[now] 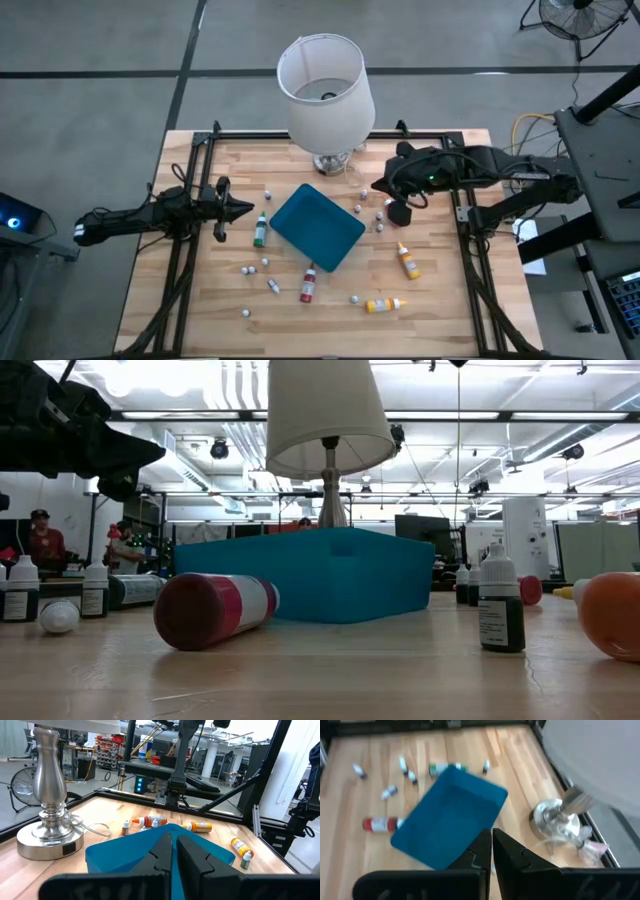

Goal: Pick & Place food coloring
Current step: Put the small red food coloring bottle into the blue container

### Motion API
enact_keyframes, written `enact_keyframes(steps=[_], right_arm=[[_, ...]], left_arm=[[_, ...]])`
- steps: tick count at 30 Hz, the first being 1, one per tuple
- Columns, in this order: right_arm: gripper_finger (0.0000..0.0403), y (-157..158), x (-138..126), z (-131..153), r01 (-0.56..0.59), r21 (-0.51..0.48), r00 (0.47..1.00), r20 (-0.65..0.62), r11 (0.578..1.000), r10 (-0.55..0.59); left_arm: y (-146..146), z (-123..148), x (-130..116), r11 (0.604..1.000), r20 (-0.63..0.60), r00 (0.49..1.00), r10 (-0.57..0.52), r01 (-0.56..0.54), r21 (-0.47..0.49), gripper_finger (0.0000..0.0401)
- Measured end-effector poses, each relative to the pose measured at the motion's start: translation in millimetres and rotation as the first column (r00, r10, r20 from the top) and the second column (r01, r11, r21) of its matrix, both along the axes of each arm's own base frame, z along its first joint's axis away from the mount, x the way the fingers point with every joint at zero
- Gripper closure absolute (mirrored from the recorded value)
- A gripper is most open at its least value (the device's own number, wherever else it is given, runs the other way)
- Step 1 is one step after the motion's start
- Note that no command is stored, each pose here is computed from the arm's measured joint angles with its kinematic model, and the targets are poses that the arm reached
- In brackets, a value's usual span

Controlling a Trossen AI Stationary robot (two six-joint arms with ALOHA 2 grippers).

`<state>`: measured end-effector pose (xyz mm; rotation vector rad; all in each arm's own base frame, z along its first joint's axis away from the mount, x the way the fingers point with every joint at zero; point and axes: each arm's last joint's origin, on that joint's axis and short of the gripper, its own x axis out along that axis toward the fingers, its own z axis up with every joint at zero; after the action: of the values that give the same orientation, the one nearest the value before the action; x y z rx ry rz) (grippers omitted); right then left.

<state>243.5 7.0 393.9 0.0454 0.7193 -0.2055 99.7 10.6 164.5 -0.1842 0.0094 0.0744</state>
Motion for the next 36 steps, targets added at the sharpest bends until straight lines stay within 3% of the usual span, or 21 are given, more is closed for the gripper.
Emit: enact_keyframes(steps=[19,22,27,36], right_arm=[[0.0394,4,-11,-27,-0.049,0.062,0.941,-0.330,0.997,0.067],[0.0386,5,-9,-31,-0.094,0.090,0.924,-0.364,0.992,0.121],[0.0349,7,-3,-36,-0.146,0.140,0.908,-0.373,0.979,0.189],[0.0257,8,6,-43,-0.189,0.120,0.887,-0.405,0.975,0.222]], left_arm=[[0,0,0,1.000,-0.001,1.000,0.000,0.000,0.000,0.0401],[0,0,0,1.000,-0.002,1.000,0.000,0.000,0.000,0.0401],[0,0,0,1.000,-0.002,1.000,0.000,0.000,-0.001,0.0401],[0,0,0,1.000,-0.002,1.000,0.000,0.000,0.000,0.0401]])
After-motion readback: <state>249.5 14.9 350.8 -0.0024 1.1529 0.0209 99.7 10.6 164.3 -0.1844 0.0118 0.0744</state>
